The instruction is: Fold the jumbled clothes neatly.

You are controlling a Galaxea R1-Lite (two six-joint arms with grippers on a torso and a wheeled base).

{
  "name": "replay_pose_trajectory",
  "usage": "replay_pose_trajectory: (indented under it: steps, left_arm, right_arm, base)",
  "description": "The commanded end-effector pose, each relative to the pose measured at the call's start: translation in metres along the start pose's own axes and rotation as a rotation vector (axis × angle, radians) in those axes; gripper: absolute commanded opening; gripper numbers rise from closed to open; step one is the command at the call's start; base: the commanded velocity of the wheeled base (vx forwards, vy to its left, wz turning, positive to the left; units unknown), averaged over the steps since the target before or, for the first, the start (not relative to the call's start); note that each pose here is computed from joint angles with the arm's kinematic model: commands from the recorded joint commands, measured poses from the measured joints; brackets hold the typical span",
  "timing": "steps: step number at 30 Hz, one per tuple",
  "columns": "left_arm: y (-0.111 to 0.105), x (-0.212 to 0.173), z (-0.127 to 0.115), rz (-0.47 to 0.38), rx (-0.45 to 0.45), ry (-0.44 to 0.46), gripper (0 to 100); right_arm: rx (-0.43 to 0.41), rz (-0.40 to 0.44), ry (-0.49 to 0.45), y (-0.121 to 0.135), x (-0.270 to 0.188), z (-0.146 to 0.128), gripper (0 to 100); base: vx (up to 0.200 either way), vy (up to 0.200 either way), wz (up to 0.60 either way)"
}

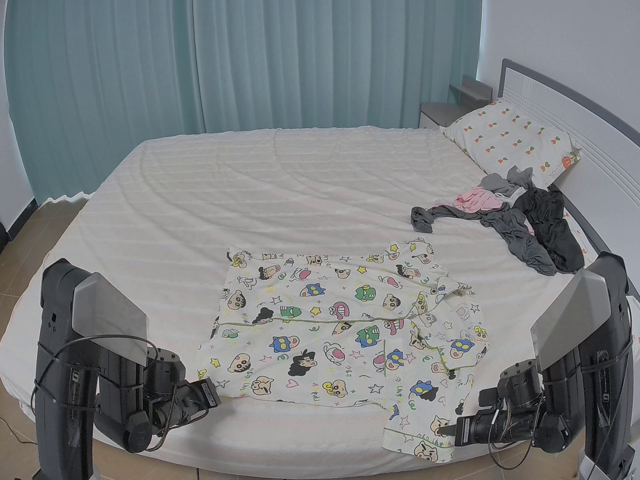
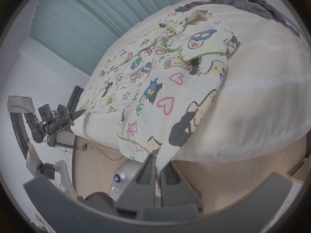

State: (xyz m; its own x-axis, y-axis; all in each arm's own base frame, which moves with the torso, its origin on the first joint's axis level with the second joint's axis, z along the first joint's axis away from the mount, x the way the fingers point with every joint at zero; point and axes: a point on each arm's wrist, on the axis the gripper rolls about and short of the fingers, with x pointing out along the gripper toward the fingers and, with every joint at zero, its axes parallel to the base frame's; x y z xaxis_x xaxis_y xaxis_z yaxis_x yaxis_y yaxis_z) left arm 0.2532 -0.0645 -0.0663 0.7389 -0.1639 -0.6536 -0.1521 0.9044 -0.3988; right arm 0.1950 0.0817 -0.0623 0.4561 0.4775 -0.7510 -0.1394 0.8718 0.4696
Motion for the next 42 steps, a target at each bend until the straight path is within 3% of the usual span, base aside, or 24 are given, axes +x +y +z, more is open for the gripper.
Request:
replay_pose_trajectory:
  steps: [1,6,7,14,19,26,33,42]
  left_arm:
    - [0.001,0.001,0.007,-0.007,-0.014,-0.036,0]
    - [0.005,0.004,0.012,-0.004,-0.027,-0.053,0]
    - [0.005,0.004,0.011,-0.002,-0.027,-0.050,100]
    - [0.009,0.006,0.015,-0.011,-0.044,-0.052,100]
    - [0.011,0.015,0.029,-0.070,-0.059,-0.087,100]
    - [0.004,0.028,0.026,-0.118,-0.032,-0.070,100]
    - [0.008,0.030,0.021,-0.086,0.060,-0.039,100]
    - [0.012,0.023,0.016,-0.050,0.079,0.013,100]
  right_arm:
    - [0.004,-0.004,-0.002,-0.002,0.000,0.000,0]
    - [-0.001,-0.011,0.007,-0.002,0.002,-0.002,0]
    - [-0.003,-0.010,0.006,-0.002,0.002,-0.002,0]
    - [-0.008,-0.006,0.002,-0.001,0.003,-0.001,0]
    - [-0.021,-0.008,0.008,-0.002,0.005,-0.002,0]
    - [-0.028,-0.008,0.008,-0.002,0.006,-0.002,0]
    - [-0.034,-0.009,0.016,-0.002,0.005,-0.004,0]
    - [-0.036,-0.011,0.019,-0.002,0.005,-0.004,0]
  base:
    - [0.000,0.000,0.00]
    - [0.000,0.000,0.00]
    - [0.000,0.000,0.00]
    - [0.000,0.000,0.00]
    - [0.000,0.000,0.00]
    - [0.000,0.000,0.00]
    - [0.000,0.000,0.00]
    - [0.000,0.000,0.00]
